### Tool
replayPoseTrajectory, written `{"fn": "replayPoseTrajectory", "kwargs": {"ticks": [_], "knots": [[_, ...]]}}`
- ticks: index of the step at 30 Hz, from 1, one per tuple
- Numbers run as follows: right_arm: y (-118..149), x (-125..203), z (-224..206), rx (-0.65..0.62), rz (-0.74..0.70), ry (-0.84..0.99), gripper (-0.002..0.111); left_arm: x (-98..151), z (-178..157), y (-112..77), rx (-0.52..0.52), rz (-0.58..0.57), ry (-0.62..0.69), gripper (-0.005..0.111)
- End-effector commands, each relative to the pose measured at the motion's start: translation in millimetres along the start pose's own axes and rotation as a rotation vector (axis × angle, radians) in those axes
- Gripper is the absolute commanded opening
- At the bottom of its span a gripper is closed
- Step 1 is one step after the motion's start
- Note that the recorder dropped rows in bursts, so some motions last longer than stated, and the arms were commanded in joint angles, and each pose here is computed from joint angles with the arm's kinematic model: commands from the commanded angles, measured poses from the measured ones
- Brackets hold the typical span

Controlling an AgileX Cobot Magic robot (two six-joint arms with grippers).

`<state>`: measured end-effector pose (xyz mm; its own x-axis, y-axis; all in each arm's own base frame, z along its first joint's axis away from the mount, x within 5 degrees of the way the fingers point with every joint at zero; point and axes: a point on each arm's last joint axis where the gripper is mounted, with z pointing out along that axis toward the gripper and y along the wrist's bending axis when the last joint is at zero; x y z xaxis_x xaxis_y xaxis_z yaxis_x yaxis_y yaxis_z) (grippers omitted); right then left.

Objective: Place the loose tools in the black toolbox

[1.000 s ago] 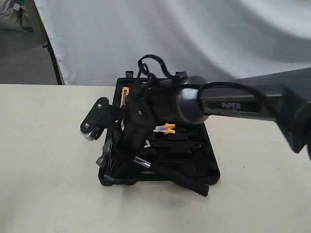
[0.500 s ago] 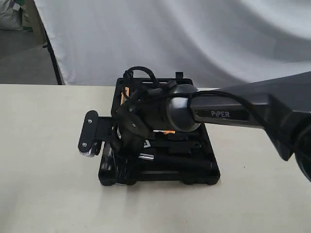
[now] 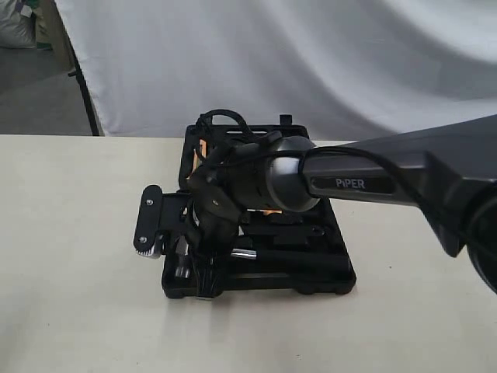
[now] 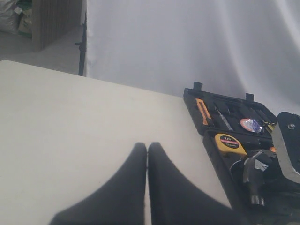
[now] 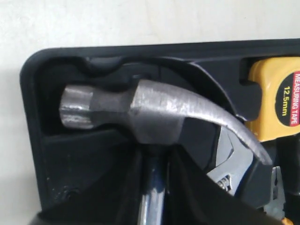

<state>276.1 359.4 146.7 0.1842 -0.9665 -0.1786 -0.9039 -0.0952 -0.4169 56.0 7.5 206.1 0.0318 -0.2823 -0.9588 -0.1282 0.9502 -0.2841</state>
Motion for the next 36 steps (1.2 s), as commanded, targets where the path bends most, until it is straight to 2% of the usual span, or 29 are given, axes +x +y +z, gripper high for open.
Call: {"fn": "replayPoseTrajectory", "kwargs": {"ticks": [1,8,11,17,20,24,28,30,36], "knots": [[-2.2,1.8,-3.4,-0.005,0.030,0.005,0.000,-2.1,-0.4,0.9,-0.021,0.000,-0.020,0.001],[1.8,-3.5,-4.8,0.009,-0.014,0.007,0.000,-2.1,-0.4,0.9,-0.021,0.000,-0.020,0.001],[2.6,-6.8,-6.3,0.053,-0.092,0.027,0.000,-2.1,-0.4,0.9,-0.021,0.000,-0.020,0.001],[4.7,-10.7,-7.1,0.061,-0.051,0.014,0.000,-2.1,-0.4,0.9,-0.021,0.000,-0.020,0.001],[4.5,-10.6,-7.1,0.064,-0.031,0.014,0.012,-2.1,-0.4,0.9,-0.021,0.000,-0.020,0.001],[4.2,-10.3,-7.1,0.067,-0.037,0.018,0.047,-2.1,-0.4,0.9,-0.021,0.000,-0.020,0.001],[3.6,-11.4,-10.8,0.071,0.015,0.011,0.072,-2.1,-0.4,0.9,-0.021,0.000,-0.020,0.001],[-1.0,-14.0,-18.2,0.088,0.061,-0.007,0.076,-2.1,-0.4,0.9,-0.021,0.000,-0.020,0.001],[-22.2,-23.8,-52.5,0.163,0.170,-0.088,0.076,-2.1,-0.4,0.9,-0.021,0.000,-0.020,0.001]]}}
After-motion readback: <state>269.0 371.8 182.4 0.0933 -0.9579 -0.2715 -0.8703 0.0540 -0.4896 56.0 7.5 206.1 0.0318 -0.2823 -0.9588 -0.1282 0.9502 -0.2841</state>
